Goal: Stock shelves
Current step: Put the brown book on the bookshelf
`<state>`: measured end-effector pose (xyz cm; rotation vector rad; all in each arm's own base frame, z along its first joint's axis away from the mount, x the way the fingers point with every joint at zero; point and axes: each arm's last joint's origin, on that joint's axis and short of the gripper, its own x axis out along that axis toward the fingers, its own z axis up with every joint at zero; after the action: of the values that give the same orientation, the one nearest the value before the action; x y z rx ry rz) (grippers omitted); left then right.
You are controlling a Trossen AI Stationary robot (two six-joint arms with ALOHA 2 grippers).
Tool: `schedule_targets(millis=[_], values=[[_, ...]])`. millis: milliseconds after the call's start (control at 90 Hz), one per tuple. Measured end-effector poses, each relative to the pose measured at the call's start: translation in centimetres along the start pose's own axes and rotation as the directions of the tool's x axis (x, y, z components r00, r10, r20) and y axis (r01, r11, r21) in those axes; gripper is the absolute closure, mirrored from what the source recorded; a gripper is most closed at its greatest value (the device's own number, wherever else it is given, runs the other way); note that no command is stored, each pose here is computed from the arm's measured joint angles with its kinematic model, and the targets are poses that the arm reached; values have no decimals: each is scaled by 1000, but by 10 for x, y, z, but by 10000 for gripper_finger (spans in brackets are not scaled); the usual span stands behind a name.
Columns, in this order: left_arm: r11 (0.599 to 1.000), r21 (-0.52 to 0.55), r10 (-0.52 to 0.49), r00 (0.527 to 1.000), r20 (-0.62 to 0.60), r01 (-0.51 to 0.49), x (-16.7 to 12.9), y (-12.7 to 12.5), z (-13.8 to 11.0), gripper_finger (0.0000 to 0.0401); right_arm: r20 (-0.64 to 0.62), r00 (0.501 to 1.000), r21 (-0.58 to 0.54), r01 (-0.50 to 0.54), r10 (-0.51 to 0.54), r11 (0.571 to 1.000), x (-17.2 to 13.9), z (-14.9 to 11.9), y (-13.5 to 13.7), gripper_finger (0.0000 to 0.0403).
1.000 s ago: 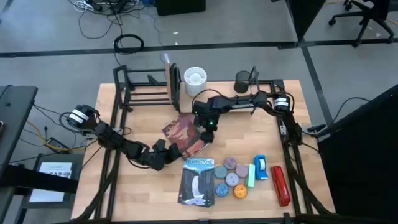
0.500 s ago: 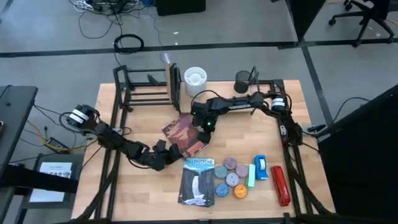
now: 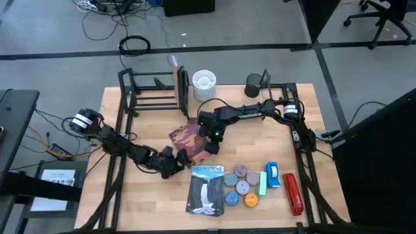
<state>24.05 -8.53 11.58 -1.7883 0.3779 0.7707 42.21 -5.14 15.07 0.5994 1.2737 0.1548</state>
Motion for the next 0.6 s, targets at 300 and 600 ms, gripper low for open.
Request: schedule_targets(millis=[300,600], values=[[997,20,-78,996,50,77,17,-2,6,167,12,1000,-34,-8,8,999,3,1,7,243],[991,95,-102,994,29,99,13,-1,-1,377,-24,999,-57,-25,24,998,6,-4,11,257]])
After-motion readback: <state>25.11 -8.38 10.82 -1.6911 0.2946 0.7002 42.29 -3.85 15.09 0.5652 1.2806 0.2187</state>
